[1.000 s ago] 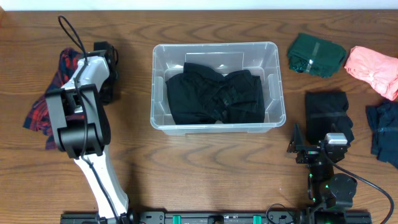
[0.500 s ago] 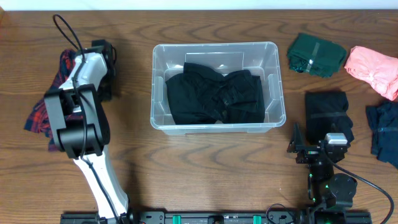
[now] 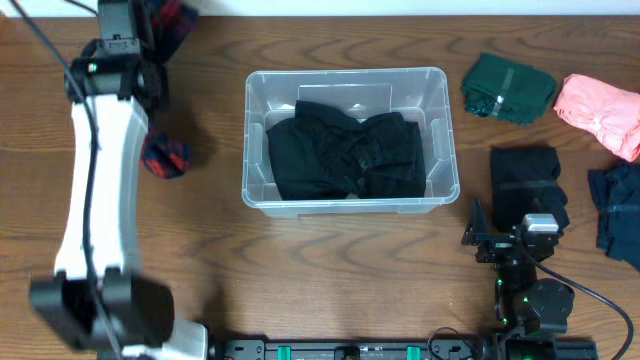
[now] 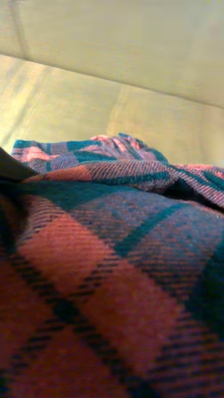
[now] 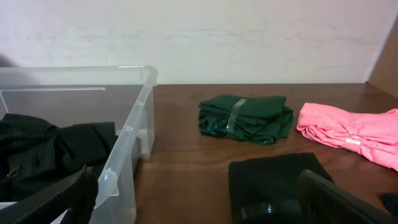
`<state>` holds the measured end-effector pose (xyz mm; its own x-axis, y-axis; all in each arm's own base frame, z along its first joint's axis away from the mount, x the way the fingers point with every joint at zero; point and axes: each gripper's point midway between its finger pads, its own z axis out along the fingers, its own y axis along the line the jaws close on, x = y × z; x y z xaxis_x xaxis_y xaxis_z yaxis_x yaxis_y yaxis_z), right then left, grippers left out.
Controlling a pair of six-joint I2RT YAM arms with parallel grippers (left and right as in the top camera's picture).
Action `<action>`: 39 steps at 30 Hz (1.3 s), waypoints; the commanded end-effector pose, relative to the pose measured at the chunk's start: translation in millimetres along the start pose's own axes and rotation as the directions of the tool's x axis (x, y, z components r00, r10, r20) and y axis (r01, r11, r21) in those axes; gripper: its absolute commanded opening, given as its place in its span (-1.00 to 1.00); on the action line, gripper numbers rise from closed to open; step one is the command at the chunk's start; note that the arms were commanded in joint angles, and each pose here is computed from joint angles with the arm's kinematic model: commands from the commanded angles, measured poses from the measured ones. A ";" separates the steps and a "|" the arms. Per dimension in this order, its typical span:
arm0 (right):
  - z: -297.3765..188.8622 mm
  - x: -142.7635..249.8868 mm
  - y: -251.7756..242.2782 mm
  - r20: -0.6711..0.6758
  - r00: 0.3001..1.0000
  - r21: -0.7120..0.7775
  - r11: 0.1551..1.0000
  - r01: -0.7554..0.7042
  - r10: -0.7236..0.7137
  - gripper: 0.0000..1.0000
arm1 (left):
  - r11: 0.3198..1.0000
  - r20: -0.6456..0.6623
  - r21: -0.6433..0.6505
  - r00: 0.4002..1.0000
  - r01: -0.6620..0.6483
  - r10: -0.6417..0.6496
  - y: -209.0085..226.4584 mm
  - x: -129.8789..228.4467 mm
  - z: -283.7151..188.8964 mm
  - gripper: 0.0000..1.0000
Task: Pack container
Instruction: 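Carry the plaid shirt with the left gripper and lay it in the bin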
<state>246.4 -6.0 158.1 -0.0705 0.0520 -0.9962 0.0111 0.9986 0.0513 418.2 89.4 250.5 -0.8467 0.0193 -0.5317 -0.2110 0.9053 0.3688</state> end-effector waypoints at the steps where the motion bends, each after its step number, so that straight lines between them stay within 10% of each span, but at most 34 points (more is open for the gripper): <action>1: -0.2 0.5 3.2 0.001 1.000 -0.013 1.000 0.012 -0.012 0.99 | 0.990 0.167 0.089 0.981 -0.111 0.095 -20.6 -22.8 -57.3 -0.88; 17: -0.2 0.5 3.2 0.001 1.000 -0.013 1.000 0.012 -0.012 0.98 | 0.817 0.499 0.117 0.745 -0.565 0.443 -175.0 -4.4 -201.1 -0.88; 26: -0.2 0.5 3.2 0.001 1.000 -0.013 1.000 0.012 -0.012 0.99 | 0.685 0.447 0.099 0.648 -0.721 0.617 -232.9 18.8 -177.2 -0.88; 39: -0.2 0.5 3.2 0.001 1.000 -0.013 1.000 0.012 -0.012 0.98 | 0.345 0.365 0.023 0.329 -0.938 0.871 -306.9 54.6 -127.2 -0.88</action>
<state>246.4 -6.0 158.1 -0.0705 0.0520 -0.9962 0.0107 0.9986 0.0513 368.8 -239.1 201.2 -0.3393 0.9241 -0.1757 0.7285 0.3764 0.5724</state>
